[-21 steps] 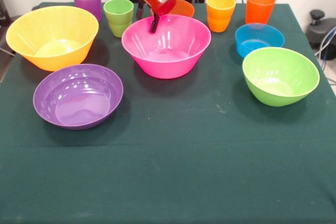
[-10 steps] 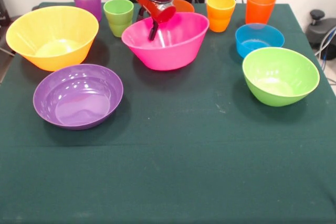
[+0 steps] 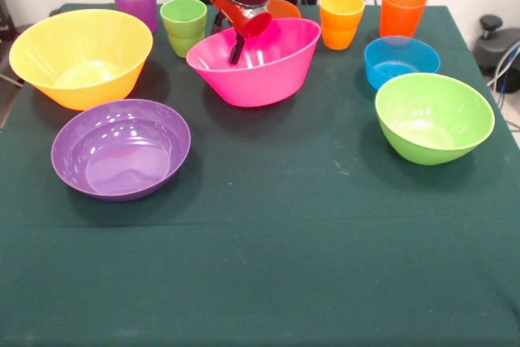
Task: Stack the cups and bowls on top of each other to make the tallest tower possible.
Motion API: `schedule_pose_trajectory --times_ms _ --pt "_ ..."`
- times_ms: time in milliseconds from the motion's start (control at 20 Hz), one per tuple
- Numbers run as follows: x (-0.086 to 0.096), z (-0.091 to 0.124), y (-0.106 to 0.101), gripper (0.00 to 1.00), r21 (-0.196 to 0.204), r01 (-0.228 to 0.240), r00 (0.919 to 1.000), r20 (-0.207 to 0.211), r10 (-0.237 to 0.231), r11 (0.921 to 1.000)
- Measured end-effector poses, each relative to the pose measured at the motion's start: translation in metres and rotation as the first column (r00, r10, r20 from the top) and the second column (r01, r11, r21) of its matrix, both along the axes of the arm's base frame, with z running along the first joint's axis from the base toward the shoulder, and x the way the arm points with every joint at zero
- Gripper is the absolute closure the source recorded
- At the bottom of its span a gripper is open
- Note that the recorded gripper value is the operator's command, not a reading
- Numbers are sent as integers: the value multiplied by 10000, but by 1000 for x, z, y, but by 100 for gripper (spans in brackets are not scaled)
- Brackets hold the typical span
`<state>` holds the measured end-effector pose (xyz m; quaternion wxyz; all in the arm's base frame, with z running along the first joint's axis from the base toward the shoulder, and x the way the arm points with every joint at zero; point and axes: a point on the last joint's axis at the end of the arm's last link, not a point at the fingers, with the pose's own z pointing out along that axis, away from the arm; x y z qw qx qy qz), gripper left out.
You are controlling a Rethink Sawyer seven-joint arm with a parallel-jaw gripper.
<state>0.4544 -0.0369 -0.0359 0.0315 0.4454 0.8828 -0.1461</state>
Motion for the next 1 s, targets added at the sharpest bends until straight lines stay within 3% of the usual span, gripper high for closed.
schedule_pose_trajectory --times_ms 300,350,1000 --pt "1 1 5 0 -243 137 9999 23 -136 9996" --pt "2 1 5 100 -259 171 9998 38 -170 9995" --pt "3 2 4 100 -258 224 9997 81 -221 9994"
